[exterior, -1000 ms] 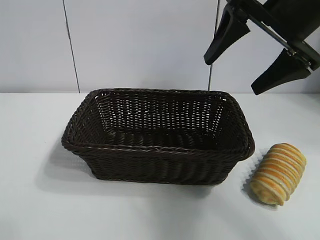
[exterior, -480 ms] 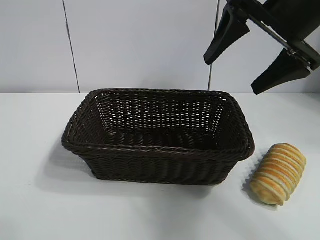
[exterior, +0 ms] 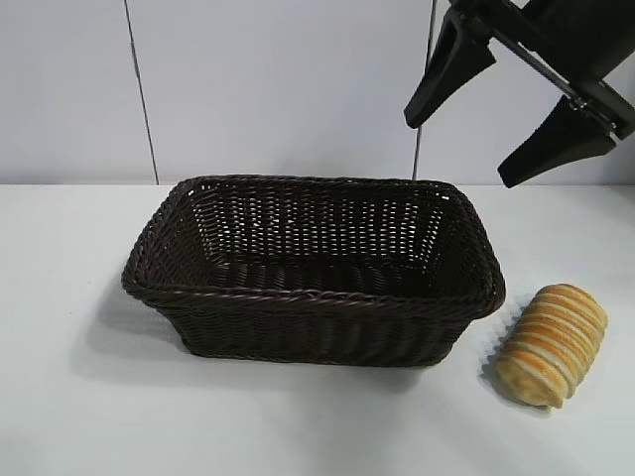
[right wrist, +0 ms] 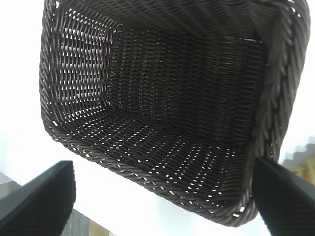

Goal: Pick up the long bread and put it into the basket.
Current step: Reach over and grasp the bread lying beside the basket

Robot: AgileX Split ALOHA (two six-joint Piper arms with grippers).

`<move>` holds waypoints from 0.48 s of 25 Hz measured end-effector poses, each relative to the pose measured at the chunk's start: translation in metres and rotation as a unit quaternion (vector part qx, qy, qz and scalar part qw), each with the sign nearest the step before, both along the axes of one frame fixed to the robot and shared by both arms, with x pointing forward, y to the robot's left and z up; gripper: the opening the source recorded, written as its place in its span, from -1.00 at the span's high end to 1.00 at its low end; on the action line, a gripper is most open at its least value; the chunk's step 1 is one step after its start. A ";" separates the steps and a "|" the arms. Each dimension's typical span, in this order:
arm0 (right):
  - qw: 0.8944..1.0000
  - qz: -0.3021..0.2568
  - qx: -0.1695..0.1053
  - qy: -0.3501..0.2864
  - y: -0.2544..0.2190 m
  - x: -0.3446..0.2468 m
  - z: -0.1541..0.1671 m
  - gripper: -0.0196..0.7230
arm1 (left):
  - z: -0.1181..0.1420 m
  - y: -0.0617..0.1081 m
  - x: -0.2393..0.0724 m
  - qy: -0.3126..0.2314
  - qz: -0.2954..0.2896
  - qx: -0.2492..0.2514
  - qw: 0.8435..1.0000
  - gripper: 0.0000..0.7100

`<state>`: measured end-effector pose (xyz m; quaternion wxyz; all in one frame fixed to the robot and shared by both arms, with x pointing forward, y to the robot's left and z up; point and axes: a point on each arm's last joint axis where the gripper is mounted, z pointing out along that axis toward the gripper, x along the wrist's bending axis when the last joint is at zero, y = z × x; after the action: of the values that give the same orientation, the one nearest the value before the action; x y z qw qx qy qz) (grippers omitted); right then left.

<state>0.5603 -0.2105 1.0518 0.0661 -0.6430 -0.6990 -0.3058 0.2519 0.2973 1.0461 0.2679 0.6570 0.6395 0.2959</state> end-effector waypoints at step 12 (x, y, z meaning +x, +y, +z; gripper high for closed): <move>1.000 -0.003 -0.004 -0.022 -0.002 -0.003 0.009 -0.92 | -0.004 0.001 0.005 -0.014 0.002 0.001 1.000 -0.93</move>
<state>0.5575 -0.2122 1.0607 0.0472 -0.6387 -0.6995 -0.3169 0.2570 0.2980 1.0419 0.2758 0.6519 0.6365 0.3064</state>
